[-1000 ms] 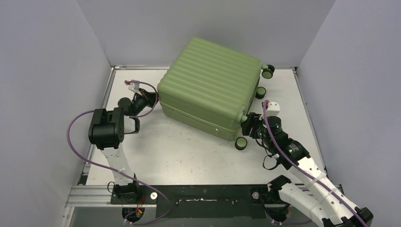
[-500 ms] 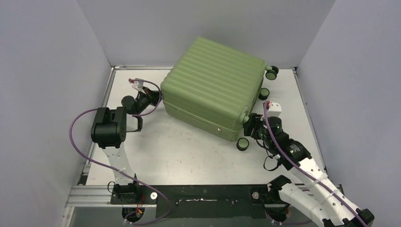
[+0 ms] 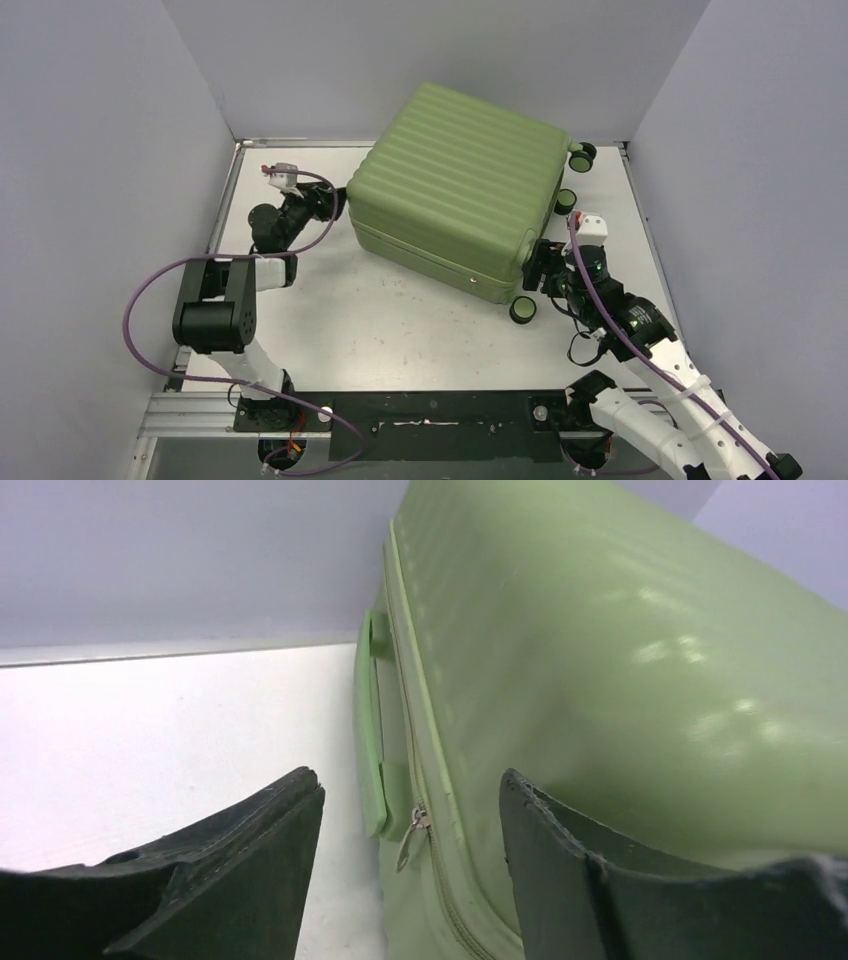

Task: Pack the luggage
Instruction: Zip the luggage at the center of the board.

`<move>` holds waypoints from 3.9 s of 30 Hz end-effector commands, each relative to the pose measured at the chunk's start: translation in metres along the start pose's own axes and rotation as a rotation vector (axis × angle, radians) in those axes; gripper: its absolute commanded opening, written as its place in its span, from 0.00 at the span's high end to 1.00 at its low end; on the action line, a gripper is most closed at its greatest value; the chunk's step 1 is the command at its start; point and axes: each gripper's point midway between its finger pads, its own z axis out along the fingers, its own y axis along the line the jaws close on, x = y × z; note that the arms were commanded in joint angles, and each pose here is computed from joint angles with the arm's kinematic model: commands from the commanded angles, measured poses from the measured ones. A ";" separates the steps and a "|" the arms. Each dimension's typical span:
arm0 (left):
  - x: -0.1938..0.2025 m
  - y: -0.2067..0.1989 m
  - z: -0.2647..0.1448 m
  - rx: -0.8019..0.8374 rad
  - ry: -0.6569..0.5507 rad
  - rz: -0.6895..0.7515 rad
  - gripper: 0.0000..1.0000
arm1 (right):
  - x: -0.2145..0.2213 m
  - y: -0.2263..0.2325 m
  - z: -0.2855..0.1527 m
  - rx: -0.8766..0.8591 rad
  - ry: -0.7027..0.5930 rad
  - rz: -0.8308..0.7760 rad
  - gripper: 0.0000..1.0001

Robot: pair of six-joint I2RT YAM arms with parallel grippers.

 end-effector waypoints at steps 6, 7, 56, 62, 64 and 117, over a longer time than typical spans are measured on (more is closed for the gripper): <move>-0.083 -0.008 -0.042 -0.258 -0.178 0.094 0.03 | -0.066 0.010 -0.029 -0.004 -0.138 0.055 0.12; -0.090 -0.010 -0.042 -0.272 -0.189 0.061 0.03 | -0.068 0.012 -0.027 0.005 -0.131 0.080 0.10; 0.020 -0.221 -0.129 -0.002 0.196 0.001 0.03 | 0.024 0.089 0.010 -0.445 0.112 -0.129 0.29; 0.015 -0.206 -0.138 -0.069 0.186 0.028 0.03 | 0.032 0.122 0.009 -0.496 0.097 -0.070 0.46; 0.016 -0.202 -0.141 -0.089 0.180 0.031 0.03 | 0.035 0.138 0.008 -0.519 0.095 -0.023 0.50; 0.117 -0.207 -0.080 0.166 0.287 0.205 0.59 | 0.050 0.161 0.010 -0.502 0.092 -0.123 0.51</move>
